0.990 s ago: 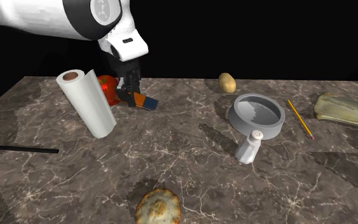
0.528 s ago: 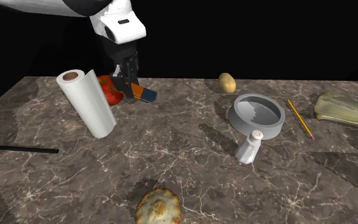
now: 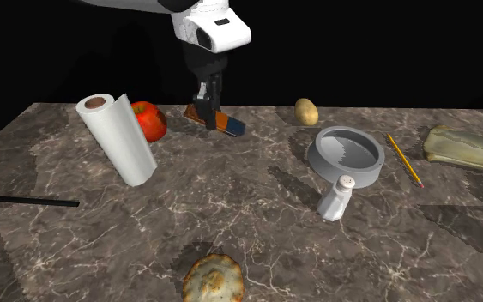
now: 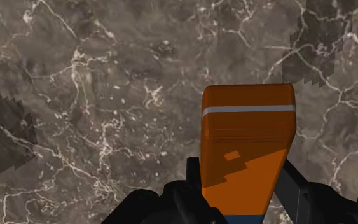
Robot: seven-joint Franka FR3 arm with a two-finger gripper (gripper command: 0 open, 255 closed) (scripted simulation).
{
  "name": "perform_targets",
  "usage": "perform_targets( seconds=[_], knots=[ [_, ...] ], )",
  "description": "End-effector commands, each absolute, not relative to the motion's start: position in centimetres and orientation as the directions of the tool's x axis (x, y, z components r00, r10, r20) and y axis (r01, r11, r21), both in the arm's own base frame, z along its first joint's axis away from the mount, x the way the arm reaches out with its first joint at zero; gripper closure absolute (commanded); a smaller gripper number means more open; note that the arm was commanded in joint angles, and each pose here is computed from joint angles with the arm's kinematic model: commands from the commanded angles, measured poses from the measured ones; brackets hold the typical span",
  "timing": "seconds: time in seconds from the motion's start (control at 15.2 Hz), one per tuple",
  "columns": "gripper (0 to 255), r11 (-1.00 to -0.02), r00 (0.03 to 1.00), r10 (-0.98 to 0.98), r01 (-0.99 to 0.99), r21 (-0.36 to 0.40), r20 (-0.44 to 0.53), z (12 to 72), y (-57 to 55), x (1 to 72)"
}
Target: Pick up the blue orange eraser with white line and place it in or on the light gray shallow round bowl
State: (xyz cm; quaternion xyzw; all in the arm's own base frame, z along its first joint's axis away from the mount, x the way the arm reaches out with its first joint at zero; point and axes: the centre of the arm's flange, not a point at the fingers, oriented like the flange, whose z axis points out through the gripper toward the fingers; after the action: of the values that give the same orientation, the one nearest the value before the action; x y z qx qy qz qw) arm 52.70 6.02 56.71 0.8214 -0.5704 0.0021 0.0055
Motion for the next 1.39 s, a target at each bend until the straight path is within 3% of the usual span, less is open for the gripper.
perform_targets(
  seconds=[0.0,1.32],
  knots=[
    [255,-0.350,0.350,-0.937,-0.937,0.006,0.010,56.9,3.7,53.7],
    [255,-0.350,0.350,-0.937,-0.937,0.006,0.010,57.3,-20.1,65.0]
  ],
)
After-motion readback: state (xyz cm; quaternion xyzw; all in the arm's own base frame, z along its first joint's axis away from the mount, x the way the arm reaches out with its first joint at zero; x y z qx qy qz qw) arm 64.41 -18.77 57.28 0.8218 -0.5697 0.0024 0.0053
